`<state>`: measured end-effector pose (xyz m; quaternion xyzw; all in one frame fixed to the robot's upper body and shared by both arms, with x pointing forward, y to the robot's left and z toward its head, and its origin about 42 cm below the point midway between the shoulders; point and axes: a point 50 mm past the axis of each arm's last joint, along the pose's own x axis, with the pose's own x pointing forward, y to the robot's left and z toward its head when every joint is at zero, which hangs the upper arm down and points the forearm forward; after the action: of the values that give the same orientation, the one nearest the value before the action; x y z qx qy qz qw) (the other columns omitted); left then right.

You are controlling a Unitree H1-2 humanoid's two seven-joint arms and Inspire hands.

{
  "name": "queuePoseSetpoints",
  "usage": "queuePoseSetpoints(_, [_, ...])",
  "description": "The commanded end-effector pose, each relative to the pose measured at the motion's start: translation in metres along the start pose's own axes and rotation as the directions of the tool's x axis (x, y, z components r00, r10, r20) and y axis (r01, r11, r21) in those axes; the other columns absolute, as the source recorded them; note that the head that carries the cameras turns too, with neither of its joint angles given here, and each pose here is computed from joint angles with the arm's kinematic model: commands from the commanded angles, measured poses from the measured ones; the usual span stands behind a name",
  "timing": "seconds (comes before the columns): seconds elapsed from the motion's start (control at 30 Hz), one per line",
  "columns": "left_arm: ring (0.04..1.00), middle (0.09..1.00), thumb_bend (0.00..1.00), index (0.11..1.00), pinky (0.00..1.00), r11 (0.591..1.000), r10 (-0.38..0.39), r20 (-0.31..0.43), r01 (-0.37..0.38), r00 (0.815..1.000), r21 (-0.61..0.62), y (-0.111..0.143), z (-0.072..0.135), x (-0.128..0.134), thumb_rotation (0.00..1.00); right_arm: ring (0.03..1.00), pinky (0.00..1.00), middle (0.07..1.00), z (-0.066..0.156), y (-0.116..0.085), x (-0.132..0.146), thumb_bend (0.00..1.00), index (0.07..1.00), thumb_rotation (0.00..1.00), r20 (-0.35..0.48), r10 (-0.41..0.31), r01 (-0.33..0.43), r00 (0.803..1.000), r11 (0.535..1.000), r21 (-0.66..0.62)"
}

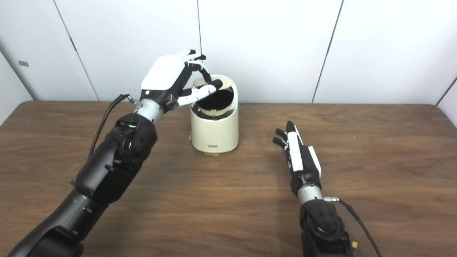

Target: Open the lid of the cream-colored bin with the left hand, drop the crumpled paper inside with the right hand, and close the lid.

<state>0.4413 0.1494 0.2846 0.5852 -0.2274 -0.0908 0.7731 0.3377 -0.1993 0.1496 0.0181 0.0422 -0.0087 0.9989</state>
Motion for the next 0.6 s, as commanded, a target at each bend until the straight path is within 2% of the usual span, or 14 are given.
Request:
queuePoseSetpoints(0.0, [0.961, 0.913, 0.55, 0.690, 0.89, 0.998, 0.021, 0.027, -0.023, 0.999, 0.062, 0.023, 0.007, 0.007, 1.00, 0.824, 1.00, 0.881, 0.016, 0.002, 0.005, 0.60, 0.982, 1.00, 0.064, 0.008, -0.007, 0.998, 1.000, -0.010])
queuePoseSetpoints(0.1, [0.970, 0.933, 0.54, 0.700, 0.90, 0.992, -0.034, 0.022, 0.031, 0.999, 0.119, 0.020, 0.007, 0.004, 1.00, 0.838, 1.00, 0.883, 0.015, 0.002, 0.004, 0.60, 0.978, 1.00, 0.066, 0.011, -0.011, 0.998, 1.000, -0.003])
queuePoseSetpoints(0.27, [0.958, 0.923, 0.56, 0.697, 0.89, 0.980, -0.055, 0.029, 0.049, 0.998, 0.192, 0.012, 0.007, -0.003, 1.00, 0.857, 1.00, 0.886, 0.017, 0.001, 0.003, 0.61, 0.980, 1.00, 0.065, 0.010, -0.010, 0.998, 1.000, -0.002])
queuePoseSetpoints(0.4, [0.949, 0.920, 0.56, 0.694, 0.88, 0.976, -0.070, 0.027, 0.063, 0.997, 0.209, 0.003, 0.005, -0.009, 1.00, 0.862, 1.00, 0.894, 0.020, 0.002, 0.002, 0.62, 0.989, 1.00, 0.053, 0.023, -0.025, 0.998, 0.999, 0.027])
queuePoseSetpoints(0.57, [0.963, 0.940, 0.57, 0.723, 0.91, 0.978, -0.122, 0.001, 0.120, 0.993, 0.169, -0.009, 0.000, -0.017, 1.00, 0.876, 1.00, 0.907, 0.026, 0.003, 0.002, 0.62, 0.994, 0.98, 0.061, 0.037, -0.040, 0.997, 0.998, 0.055])
